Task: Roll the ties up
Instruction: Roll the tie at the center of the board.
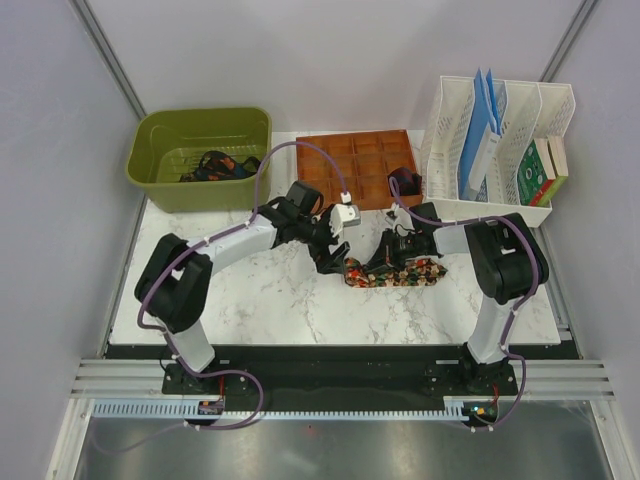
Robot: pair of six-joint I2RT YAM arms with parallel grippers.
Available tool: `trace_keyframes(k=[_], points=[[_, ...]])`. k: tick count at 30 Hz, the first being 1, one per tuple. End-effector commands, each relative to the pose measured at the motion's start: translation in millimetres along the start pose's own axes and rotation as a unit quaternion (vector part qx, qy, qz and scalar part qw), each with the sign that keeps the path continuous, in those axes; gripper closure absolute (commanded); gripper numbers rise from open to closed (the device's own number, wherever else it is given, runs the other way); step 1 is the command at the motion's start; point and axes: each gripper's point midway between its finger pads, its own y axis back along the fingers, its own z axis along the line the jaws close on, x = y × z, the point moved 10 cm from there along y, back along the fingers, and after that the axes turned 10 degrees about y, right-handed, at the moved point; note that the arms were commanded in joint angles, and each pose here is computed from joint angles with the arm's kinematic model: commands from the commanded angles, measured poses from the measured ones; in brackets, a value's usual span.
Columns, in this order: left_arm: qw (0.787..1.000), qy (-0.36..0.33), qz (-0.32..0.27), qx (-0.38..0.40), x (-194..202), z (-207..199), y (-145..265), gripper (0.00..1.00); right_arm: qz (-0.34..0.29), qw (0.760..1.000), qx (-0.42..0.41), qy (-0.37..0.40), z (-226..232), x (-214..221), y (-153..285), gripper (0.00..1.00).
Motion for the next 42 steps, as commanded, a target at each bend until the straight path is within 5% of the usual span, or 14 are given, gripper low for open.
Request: trace_keyframes(k=[1,11,22,29,32,36,42], points=[[0.998,-0.057,-0.017,-0.001,13,6,-15,0.0,-0.029,0.994,0.092,0.05,-16,-4,-4,1.0],[0.991,-0.132,0.015,0.026,26,8,-54,0.0,-0.029,0.994,0.09,0.052,-15,-2,-6,1.0],[0.992,-0.12,0.033,0.017,28,3,-79,0.17,-0.049,0.994,0.085,0.05,-12,-3,-6,1.0],[0.992,-0.11,0.054,-0.018,35,8,-82,0.54,-0.05,0.995,0.079,0.044,-8,-3,-4,1.0],[0.991,-0.12,0.06,-0.022,39,7,-80,0.63,-0.049,0.996,0.067,0.035,1,-8,0,0.89],[0.99,-0.118,0.068,-0.034,41,9,-79,0.66,-0.049,0.997,0.056,0.019,15,-17,15,0.61],[0.99,-0.11,0.079,-0.04,45,9,-79,0.69,-0.049,0.998,0.03,-0.011,27,-20,35,0.53]])
